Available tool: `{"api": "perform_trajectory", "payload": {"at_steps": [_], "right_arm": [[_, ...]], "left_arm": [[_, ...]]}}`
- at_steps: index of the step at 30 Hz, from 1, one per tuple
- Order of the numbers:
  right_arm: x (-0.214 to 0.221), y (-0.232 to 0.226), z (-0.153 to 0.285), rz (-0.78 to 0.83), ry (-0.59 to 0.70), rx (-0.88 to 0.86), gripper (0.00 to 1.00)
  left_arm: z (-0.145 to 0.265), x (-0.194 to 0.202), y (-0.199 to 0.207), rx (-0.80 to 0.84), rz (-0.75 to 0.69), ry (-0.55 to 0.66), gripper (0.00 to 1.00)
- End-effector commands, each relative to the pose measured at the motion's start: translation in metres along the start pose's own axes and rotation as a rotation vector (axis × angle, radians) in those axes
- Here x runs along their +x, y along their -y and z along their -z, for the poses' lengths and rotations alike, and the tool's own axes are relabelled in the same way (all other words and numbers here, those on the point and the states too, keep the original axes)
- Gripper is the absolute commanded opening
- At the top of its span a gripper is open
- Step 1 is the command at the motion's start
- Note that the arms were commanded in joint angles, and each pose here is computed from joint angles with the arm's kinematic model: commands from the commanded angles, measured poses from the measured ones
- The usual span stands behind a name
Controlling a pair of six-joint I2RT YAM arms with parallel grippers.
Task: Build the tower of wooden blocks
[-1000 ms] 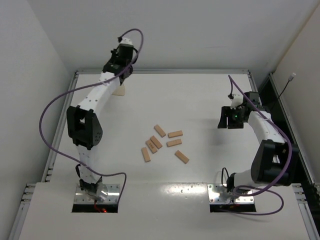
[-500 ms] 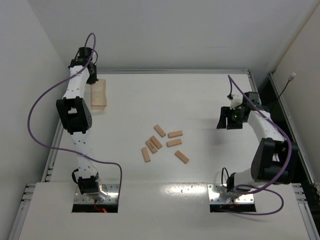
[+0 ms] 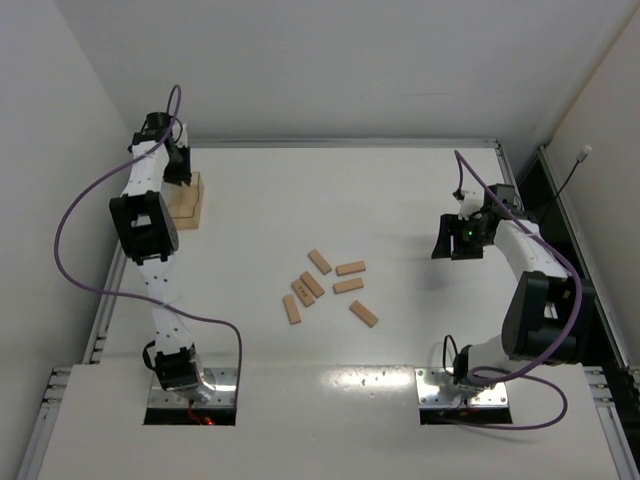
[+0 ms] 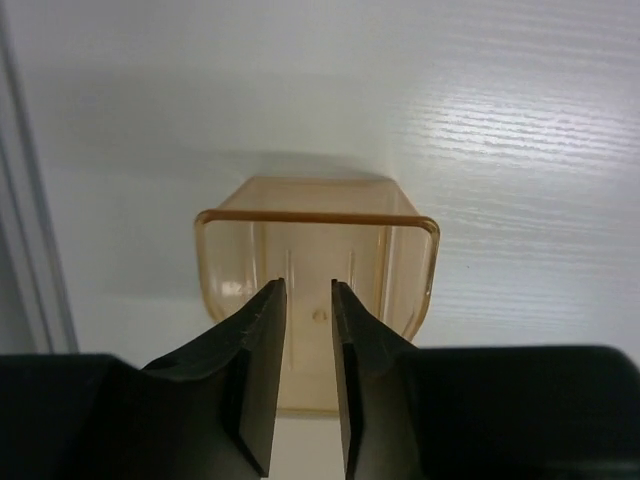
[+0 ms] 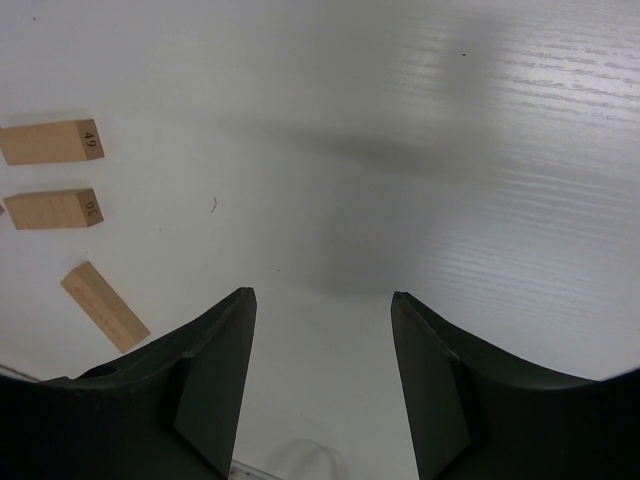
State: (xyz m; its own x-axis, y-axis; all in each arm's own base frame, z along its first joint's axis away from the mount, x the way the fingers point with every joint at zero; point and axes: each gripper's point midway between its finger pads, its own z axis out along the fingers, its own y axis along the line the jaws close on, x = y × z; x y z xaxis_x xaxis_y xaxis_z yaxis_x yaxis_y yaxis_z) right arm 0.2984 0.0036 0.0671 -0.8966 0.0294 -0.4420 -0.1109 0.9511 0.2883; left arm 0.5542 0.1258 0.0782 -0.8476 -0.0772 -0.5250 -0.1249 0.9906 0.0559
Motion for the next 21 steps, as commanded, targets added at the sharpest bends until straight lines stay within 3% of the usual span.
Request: {"api": "perform_trajectory", "payload": {"at_steps": [1, 5, 7, 8, 10, 17, 21], "right_arm": [[-0.011, -0.004, 0.001, 0.01, 0.031, -0.019, 0.54], [-0.011, -0.004, 0.001, 0.01, 0.031, -0.019, 0.54], [-0.011, -0.004, 0.001, 0.01, 0.031, -0.019, 0.54], [-0.011, -0.004, 0.001, 0.01, 0.031, -0.019, 0.54], [-0.013, -0.005, 0.001, 0.014, 0.041, -0.027, 0.54], [-0.012, -0.011, 0.001, 0.031, 0.042, -0.05, 0.54], [-0.01, -0.014, 0.003, 0.037, 0.055, -0.059, 0.54]], "left_arm": [[-0.003, -0.011, 0.001, 0.092, 0.009, 0.045, 0.23], [-0.004, -0.011, -0.005, 0.074, 0.036, 0.054, 0.32], [-0.001, -0.011, -0.01, 0.075, 0.064, 0.085, 0.41], [0.027, -0.037, -0.015, 0.052, 0.057, 0.194, 0.45], [0.04, -0.039, -0.015, 0.048, 0.055, 0.227, 0.56], [0.133, -0.087, -0.008, 0.088, 0.049, 0.416, 0.6], [0.204, -0.109, 0.017, 0.175, 0.008, 0.549, 0.6]]}}
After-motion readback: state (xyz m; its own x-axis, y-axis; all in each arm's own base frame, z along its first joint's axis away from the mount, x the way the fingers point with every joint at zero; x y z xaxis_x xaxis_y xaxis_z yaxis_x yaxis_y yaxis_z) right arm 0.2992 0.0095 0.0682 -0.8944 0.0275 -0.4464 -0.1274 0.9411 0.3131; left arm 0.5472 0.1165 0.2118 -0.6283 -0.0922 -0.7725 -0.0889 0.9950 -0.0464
